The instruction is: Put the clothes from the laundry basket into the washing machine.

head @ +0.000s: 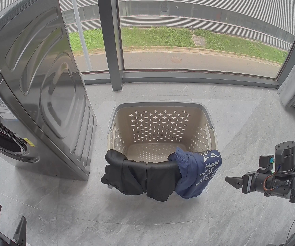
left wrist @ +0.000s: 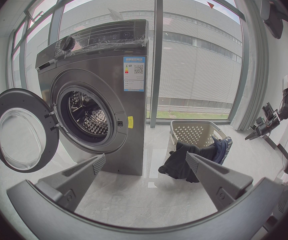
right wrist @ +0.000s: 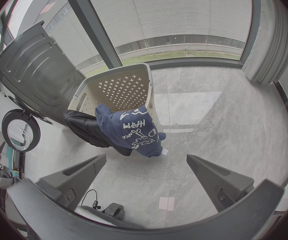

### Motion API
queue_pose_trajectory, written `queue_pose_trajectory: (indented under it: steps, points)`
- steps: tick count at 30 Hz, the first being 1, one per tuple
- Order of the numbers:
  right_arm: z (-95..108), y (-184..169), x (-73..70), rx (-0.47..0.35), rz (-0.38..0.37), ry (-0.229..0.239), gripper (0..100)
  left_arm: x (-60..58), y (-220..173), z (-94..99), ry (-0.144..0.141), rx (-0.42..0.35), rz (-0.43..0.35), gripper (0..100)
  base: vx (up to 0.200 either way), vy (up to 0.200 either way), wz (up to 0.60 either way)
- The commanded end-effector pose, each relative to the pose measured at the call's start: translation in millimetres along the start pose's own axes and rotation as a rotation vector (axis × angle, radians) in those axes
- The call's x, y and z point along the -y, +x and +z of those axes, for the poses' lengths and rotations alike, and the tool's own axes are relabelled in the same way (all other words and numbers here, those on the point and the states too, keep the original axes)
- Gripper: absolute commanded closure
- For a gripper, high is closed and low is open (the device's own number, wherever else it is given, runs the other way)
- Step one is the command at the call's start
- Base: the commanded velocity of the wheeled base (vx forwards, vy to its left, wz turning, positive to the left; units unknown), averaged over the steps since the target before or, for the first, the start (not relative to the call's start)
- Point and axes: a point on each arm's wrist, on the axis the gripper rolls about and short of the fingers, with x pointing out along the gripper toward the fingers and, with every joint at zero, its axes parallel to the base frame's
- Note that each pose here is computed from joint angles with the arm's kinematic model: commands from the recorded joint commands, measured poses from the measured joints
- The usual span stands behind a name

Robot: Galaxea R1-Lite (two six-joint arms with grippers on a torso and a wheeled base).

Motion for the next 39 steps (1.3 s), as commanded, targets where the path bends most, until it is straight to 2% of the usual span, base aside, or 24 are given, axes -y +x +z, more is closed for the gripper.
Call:
queue_pose_trajectory:
  steps: [1, 9, 15, 24, 39]
  points:
    - [-11, 32, -7.9, -0.074, -0.001, -0.008, 0, -0.2, 1, -4.2, -0.001, -0.008, 0.000, 0, 0.000, 0.000, 0.00]
    - [-11, 51, -16.1, -0.077, 0.019, -0.020, 0, -0.2, 1, -4.2, -0.001, -0.008, 0.000, 0, 0.000, 0.000, 0.00]
    - [-9, 65, -24.3, -0.082, 0.034, 0.001, 0, -0.2, 1, -4.2, -0.001, -0.008, 0.000, 0, 0.000, 0.000, 0.00]
    - [-3, 87, -34.2, -0.066, 0.038, -0.002, 0, -0.2, 1, -4.2, -0.001, -0.008, 0.000, 0, 0.000, 0.000, 0.00]
    - [-11, 126, -33.6, -0.040, 0.023, 0.003, 0, -0.2, 1, -4.2, -0.001, -0.008, 0.000, 0, 0.000, 0.000, 0.00]
